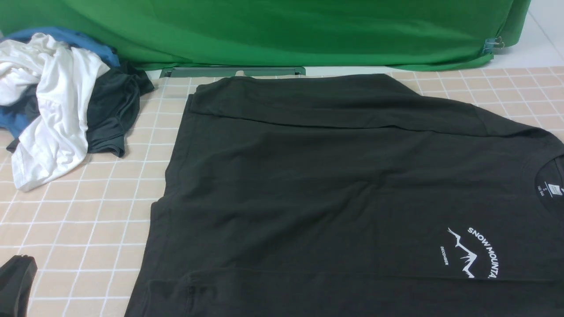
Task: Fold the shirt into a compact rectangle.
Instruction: 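Grasp the left edge of the dark T-shirt lying flat on the table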
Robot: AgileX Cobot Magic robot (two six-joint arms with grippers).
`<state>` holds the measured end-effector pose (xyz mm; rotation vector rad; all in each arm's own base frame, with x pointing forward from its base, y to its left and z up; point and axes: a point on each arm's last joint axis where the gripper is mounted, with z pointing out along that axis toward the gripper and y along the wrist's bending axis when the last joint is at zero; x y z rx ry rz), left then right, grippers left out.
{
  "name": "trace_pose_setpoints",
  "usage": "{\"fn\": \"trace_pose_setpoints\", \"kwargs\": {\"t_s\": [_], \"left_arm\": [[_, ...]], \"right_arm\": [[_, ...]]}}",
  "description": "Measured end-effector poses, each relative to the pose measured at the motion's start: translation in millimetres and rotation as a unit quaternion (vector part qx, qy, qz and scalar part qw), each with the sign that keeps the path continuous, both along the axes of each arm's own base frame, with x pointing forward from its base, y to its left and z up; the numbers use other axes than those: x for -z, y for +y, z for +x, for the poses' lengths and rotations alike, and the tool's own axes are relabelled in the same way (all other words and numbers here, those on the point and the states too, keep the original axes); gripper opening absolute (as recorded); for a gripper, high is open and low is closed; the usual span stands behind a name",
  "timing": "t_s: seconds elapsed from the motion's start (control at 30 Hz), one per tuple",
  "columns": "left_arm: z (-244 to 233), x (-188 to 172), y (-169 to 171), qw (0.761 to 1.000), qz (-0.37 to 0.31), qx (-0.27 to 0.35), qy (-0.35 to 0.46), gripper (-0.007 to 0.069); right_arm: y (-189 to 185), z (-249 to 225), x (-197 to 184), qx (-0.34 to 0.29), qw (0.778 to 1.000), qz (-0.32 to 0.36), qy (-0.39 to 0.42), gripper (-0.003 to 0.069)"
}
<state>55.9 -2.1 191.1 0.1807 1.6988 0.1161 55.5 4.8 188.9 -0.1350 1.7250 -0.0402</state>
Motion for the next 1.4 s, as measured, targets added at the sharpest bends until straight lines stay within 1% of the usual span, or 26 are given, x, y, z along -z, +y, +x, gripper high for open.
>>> {"fn": "trace_pose_setpoints", "kwargs": {"t_s": [0.7,0.8,0.83,0.9,0.93,0.97,1.0,1.03,1.13,1.2,1.23,1.27,1.3,1.33,1.37,1.4], "left_arm": [[0.0,-0.2,0.0,1.0,0.0,0.0,-0.001,0.0022],[0.5,-5.1,-0.6,0.999,-0.034,0.0,-0.027,0.0022],[0.8,-9.4,-0.6,0.997,-0.061,-0.01,-0.047,0.0022],[0.7,-18.0,1.0,0.986,-0.136,-0.01,-0.095,0.0022],[0.4,-21.5,2.2,0.981,-0.156,-0.015,-0.114,0.0022],[-0.2,-26.4,4.5,0.971,-0.192,-0.023,-0.142,0.0022],[-0.5,-28.1,5.3,0.968,-0.199,-0.025,-0.152,0.0022],[-2.0,-34.0,8.8,0.952,-0.24,-0.034,-0.187,0.0022],[-5.7,-44.2,14.8,0.914,-0.319,-0.042,-0.249,0.0022],[-8.6,-49.7,17.7,0.888,-0.359,-0.044,-0.283,0.0022],[-11.6,-54.9,19.8,0.867,-0.384,-0.033,-0.316,0.0022],[-13.1,-57.5,20.4,0.857,-0.394,-0.028,-0.33,0.0022],[-16.1,-66.8,19.8,0.842,-0.412,-0.011,-0.348,0.0022],[-17.5,-77.4,18.1,0.838,-0.418,0.003,-0.35,0.0022],[-18.0,-88.2,15.9,0.84,-0.419,0.014,-0.345,0.0022],[-17.8,-97.0,14.2,0.844,-0.418,0.024,-0.334,0.0022]], "right_arm": [[0.0,0.0,0.0,0.0,1.0,0.0,0.0,0.0247],[0.0,0.0,0.0,0.0,1.0,0.0,0.0,0.0247],[0.0,0.0,0.0,0.0,1.0,0.0,0.0,0.0247],[0.0,0.0,0.0,0.0,1.0,0.0,0.0,0.0247],[0.0,0.0,0.0,0.0,1.0,0.0,0.0,0.0247],[0.0,0.0,0.0,0.0,1.0,0.0,0.0,0.0247],[0.0,0.0,0.0,0.0,1.0,0.0,0.0,0.0247],[0.0,0.0,-0.1,0.0,1.0,0.0,-0.001,0.0247],[-0.3,0.2,-1.3,0.002,1.0,0.0,-0.007,0.0247],[-0.4,0.3,-1.8,0.002,1.0,0.0,-0.01,0.0247],[-0.6,0.5,-3.1,0.004,1.0,0.005,-0.017,0.0247],[-0.8,0.7,-4.6,0.006,1.0,0.014,-0.025,0.0247],[-1.0,0.9,-7.4,0.011,0.998,0.047,-0.039,0.0247],[-1.5,1.1,-10.9,0.017,0.994,0.088,-0.056,0.0247],[-2.5,1.2,-14.8,0.024,0.988,0.133,-0.076,0.0247],[-3.4,1.2,-17.2,0.029,0.983,0.159,-0.089,0.0247]]}}
